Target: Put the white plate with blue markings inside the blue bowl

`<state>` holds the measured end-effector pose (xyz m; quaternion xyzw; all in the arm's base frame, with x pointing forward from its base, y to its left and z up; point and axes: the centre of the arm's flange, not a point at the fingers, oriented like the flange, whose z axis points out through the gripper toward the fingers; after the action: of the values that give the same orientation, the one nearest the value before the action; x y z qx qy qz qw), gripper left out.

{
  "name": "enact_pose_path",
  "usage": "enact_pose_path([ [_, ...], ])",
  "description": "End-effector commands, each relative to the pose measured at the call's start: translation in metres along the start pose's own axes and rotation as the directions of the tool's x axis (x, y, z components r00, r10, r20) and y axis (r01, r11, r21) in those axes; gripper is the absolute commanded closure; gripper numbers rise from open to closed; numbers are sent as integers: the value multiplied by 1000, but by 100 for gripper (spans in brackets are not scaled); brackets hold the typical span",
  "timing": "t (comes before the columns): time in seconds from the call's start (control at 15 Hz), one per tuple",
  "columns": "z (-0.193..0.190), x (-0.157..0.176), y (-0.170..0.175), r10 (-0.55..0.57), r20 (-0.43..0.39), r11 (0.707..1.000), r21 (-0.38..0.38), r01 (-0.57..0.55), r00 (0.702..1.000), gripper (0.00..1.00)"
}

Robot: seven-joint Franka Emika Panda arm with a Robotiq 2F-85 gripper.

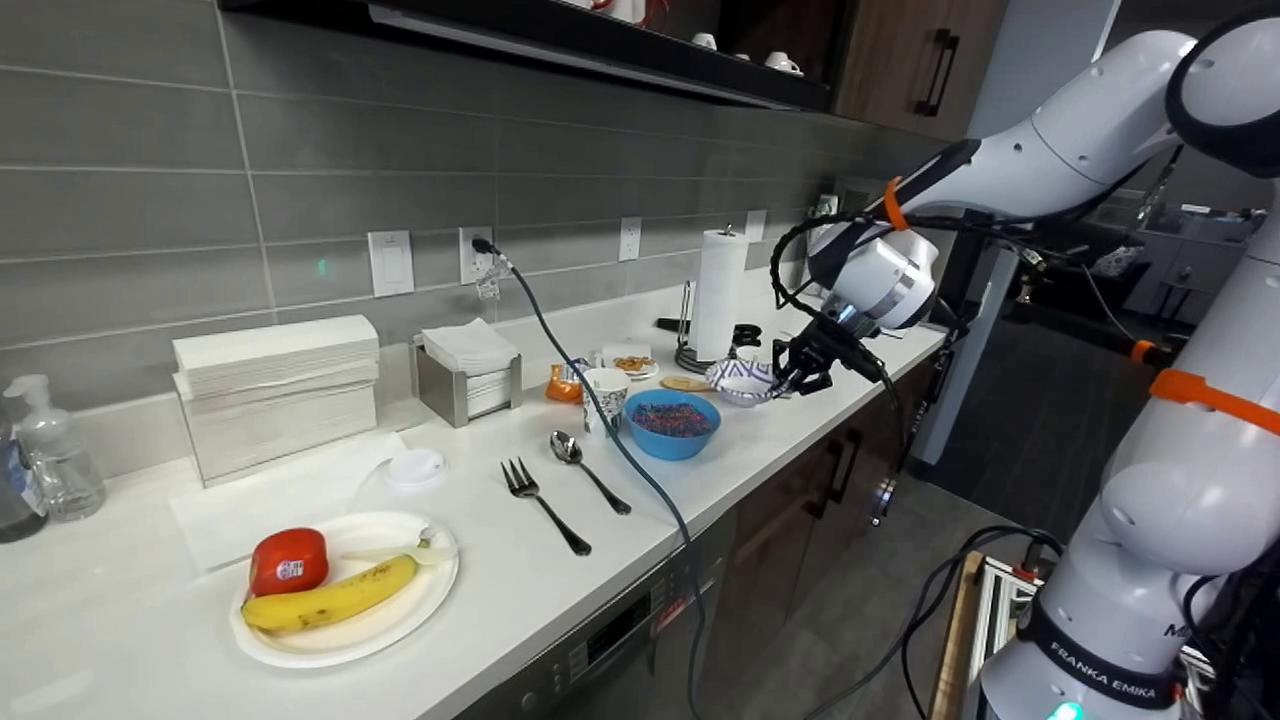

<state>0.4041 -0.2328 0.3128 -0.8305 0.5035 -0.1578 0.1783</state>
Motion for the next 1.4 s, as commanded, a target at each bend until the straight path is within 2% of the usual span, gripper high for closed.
enact_pose_path([
  [0.0, -42, -11, -15, -84, -32, 994, 65, 86, 996, 99],
  [0.33, -66, -23, -62, -219, -38, 966, 131, 222, 975, 99],
  [0.6, -44, -25, -106, -226, -9, 962, 156, 225, 974, 99],
  [0.87, -4, -29, -127, -185, 30, 973, 148, 179, 982, 99],
  [1.13, 26, -26, -123, -86, 83, 991, 112, 77, 993, 99],
  [1.33, 46, -30, -117, -8, 143, 997, 78, -3, 990, 99],
])
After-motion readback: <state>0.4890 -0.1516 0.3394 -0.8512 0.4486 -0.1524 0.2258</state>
